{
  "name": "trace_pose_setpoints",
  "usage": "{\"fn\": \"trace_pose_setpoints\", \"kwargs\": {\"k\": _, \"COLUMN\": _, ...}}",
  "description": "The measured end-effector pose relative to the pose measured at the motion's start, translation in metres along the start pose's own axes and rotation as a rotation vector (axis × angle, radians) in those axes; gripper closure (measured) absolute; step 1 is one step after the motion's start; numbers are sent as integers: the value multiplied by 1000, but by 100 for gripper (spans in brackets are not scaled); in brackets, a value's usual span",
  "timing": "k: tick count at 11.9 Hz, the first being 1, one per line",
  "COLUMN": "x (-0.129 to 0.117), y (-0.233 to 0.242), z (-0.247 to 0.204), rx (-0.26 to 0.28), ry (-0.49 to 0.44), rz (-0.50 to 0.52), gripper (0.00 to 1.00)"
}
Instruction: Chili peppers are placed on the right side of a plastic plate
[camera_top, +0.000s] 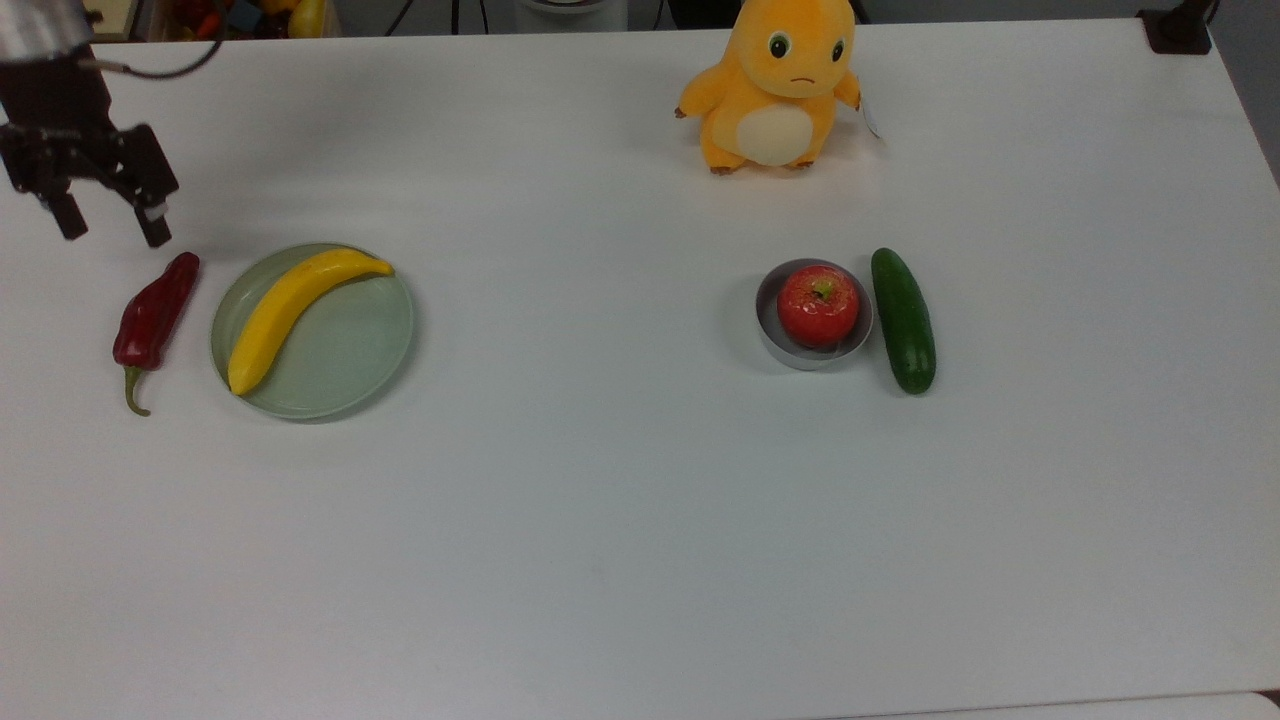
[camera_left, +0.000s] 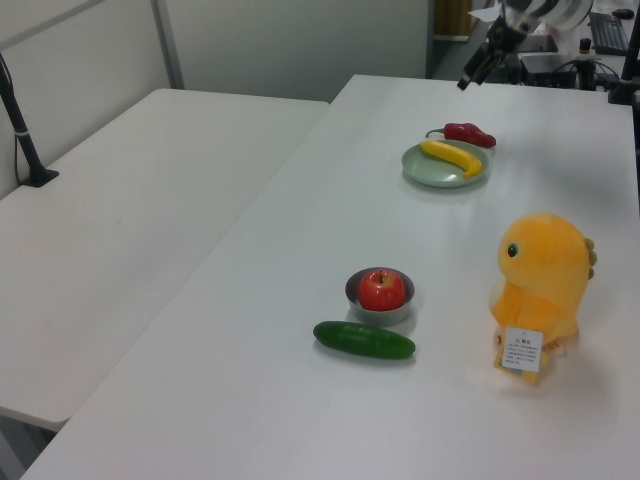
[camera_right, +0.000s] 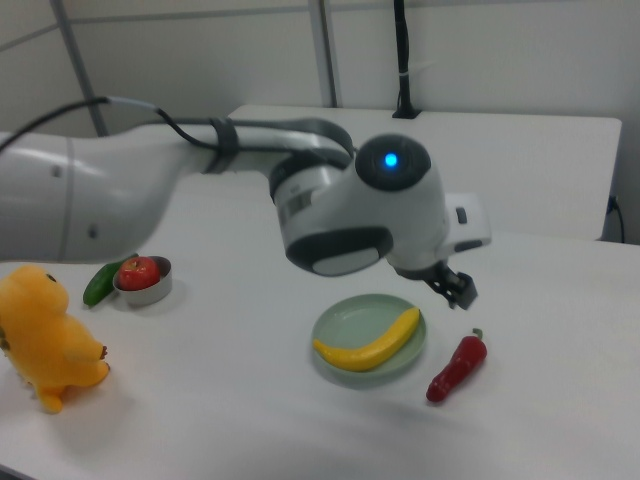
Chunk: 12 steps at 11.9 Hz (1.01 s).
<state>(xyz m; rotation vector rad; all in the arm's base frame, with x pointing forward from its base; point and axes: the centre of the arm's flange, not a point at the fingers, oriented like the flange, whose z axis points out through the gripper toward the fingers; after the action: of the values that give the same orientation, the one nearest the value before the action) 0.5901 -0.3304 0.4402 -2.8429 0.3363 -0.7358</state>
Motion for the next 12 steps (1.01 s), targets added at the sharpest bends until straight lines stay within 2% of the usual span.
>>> {"fn": "trace_pose_setpoints", "kwargs": {"k": 2, "x": -4, "y": -8, "z": -47, "rx": 28, "ry": -92, "rz": 76, "gripper": 0}}
{"fn": "trace_pose_setpoints", "kwargs": {"k": 6, "x": -14, "y": -57, "z": -128, "rx": -1, "ry": -285, "rz": 201, "gripper": 0}}
{"fn": "trace_pose_setpoints", "kwargs": {"k": 7, "x": -16, "y": -77, "z": -152, "rx": -17, "ry": -344, "rz": 237, "gripper": 0}}
{"fn": "trace_pose_setpoints", "kwargs": {"k": 9, "x": -21, "y": -120, "z": -192, "rx": -88, "ry": -457, "rz": 324, "gripper": 0}}
{"fn": "trace_pose_setpoints", "kwargs": {"k": 10, "x": -21, "y": -146, "z": -200, "rx": -109, "ry": -490, "rz": 330, "gripper": 0}}
{"fn": "trace_pose_setpoints", "kwargs": {"k": 12, "x": -17, "y": -203, "z": -206, "rx": -118, "ry": -489, "rz": 283, "gripper": 0}}
